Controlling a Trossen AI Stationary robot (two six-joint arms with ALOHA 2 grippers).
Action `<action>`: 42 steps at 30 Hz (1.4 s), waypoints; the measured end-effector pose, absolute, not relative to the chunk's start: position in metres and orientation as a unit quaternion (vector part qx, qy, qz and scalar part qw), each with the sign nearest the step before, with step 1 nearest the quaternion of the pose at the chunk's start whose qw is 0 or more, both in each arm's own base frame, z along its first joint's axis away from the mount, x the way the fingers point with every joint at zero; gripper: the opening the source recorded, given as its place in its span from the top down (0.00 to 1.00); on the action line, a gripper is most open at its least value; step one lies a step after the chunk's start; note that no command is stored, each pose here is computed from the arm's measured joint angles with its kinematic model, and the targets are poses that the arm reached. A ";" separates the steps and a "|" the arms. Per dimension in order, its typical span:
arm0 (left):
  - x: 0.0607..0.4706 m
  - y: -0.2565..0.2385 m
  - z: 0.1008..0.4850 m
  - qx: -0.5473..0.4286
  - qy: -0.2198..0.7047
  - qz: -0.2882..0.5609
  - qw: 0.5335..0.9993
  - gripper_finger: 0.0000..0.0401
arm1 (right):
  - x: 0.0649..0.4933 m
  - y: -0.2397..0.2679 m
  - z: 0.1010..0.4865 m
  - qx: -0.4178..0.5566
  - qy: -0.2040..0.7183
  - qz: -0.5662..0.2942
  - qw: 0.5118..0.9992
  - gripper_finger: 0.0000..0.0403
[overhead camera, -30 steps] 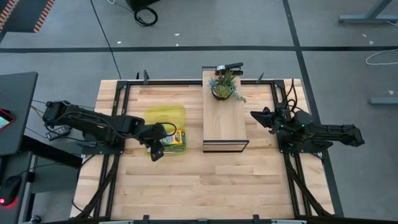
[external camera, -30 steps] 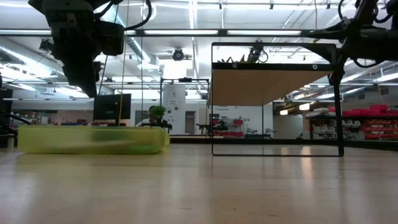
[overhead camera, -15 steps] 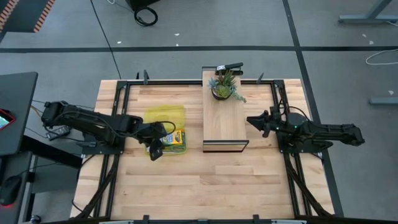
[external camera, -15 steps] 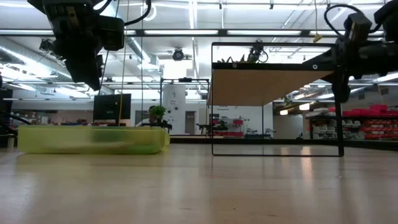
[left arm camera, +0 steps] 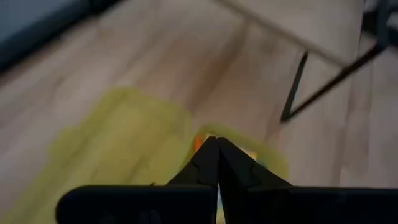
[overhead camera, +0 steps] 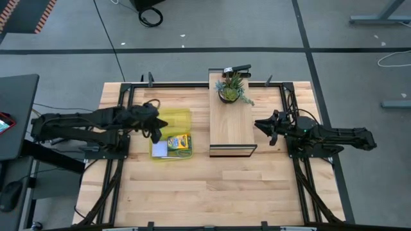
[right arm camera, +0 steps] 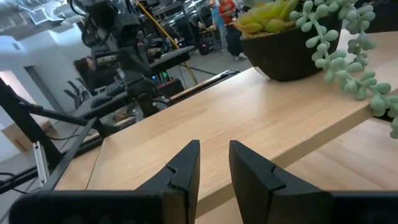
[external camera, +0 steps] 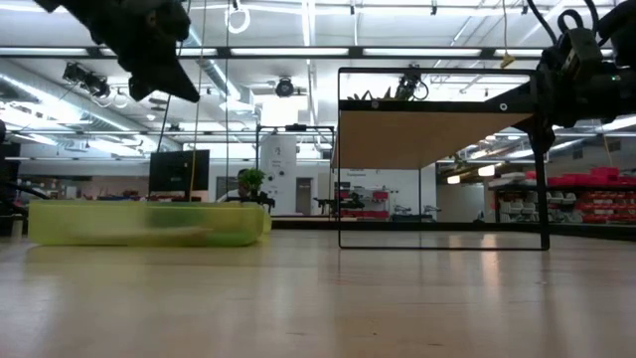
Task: Pack school essentials
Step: Return to Home Position
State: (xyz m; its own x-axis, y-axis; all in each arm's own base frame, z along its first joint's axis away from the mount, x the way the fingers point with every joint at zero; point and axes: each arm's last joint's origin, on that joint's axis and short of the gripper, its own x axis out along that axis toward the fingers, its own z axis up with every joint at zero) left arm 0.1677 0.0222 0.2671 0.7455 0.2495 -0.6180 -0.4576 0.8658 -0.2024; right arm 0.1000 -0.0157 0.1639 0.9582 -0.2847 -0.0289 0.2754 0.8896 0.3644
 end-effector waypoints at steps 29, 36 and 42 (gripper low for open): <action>0.114 0.018 0.177 -0.123 -0.051 0.158 0.978 0.98 | 0.100 -0.016 0.164 0.187 -0.012 -0.144 0.972 0.77; 0.113 0.019 0.166 -0.038 0.008 0.186 0.982 0.97 | 0.100 -0.016 0.164 0.187 -0.012 -0.144 0.972 0.77; 0.111 0.021 0.155 0.154 0.103 0.201 0.962 0.93 | 0.100 -0.016 0.164 0.187 -0.012 -0.144 0.972 0.77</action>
State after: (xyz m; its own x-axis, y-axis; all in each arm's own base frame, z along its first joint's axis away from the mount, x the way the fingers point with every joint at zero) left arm 0.1114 0.0210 0.1551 0.8982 0.4182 -0.1355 -0.3549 0.8717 0.3379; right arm 0.1000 -0.0157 0.1638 0.9581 -0.2847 -0.0298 0.2755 0.8887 0.3664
